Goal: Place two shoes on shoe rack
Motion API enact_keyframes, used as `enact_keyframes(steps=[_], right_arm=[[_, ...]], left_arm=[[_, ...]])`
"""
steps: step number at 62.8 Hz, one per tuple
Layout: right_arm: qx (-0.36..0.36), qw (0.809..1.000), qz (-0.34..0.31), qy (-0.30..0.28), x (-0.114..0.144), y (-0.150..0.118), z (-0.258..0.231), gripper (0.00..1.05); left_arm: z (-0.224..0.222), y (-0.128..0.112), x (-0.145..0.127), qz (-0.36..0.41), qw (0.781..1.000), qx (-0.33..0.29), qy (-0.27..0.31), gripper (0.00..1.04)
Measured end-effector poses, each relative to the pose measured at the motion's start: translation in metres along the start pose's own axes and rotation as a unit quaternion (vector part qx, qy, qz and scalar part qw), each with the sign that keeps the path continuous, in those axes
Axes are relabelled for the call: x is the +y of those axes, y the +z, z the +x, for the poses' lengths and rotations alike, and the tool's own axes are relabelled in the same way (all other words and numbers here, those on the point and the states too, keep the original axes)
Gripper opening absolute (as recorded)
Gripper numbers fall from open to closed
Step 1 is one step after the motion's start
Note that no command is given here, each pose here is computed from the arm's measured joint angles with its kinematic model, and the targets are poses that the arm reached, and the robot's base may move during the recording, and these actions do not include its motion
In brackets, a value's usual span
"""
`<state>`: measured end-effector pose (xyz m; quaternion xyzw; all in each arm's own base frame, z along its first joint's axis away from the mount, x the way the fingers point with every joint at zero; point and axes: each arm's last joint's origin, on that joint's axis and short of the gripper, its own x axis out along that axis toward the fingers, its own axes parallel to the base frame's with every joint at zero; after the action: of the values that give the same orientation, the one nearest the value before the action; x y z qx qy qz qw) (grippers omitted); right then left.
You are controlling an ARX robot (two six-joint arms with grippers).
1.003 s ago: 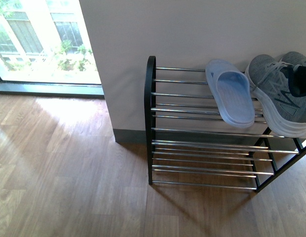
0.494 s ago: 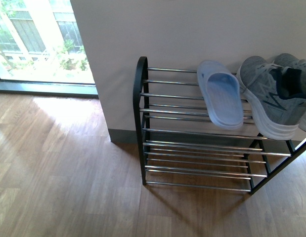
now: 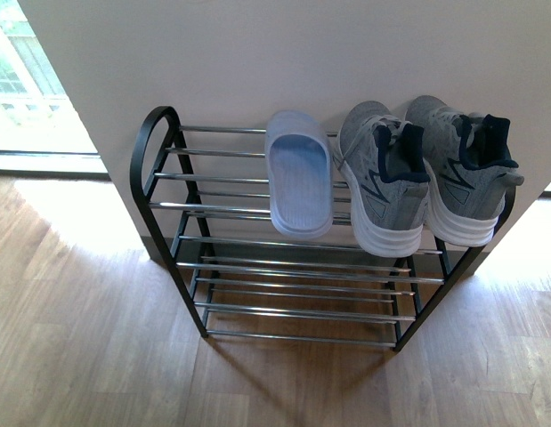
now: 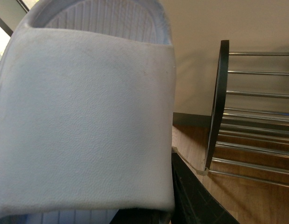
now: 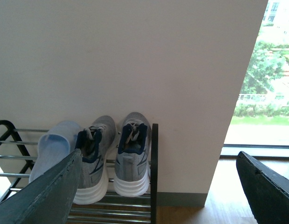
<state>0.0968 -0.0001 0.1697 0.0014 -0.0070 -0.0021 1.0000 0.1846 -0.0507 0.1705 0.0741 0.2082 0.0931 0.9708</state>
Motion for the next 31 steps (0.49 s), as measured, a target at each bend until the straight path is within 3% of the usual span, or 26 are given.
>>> enact_keyframes(steps=[5,8,14,24,31], right_arm=[[0.0,1.0,0.0,0.001,0.0,0.0,0.0,0.96],[0.0,1.0,0.0,0.0,0.0,0.0,0.0,0.96],[0.0,1.0,0.0,0.001,0.0,0.0,0.0,0.96],[0.0,1.0,0.0,0.002,0.0,0.0,0.0,0.96],[0.0,1.0,0.0,0.002,0.0,0.0,0.0,0.96]], left_arm=[[0.0,0.0,-0.001,-0.005,1.0,-0.005,0.007,0.02],[0.006,0.004,-0.004,-0.039,0.998,-0.033,0.043,0.02],[0.027,0.021,-0.014,-0.079,0.994,-0.063,0.035,0.02],[0.083,0.047,-0.048,-0.083,0.995,-0.037,-0.052,0.02],[0.144,0.053,-0.089,-0.094,0.987,0.016,-0.132,0.02]])
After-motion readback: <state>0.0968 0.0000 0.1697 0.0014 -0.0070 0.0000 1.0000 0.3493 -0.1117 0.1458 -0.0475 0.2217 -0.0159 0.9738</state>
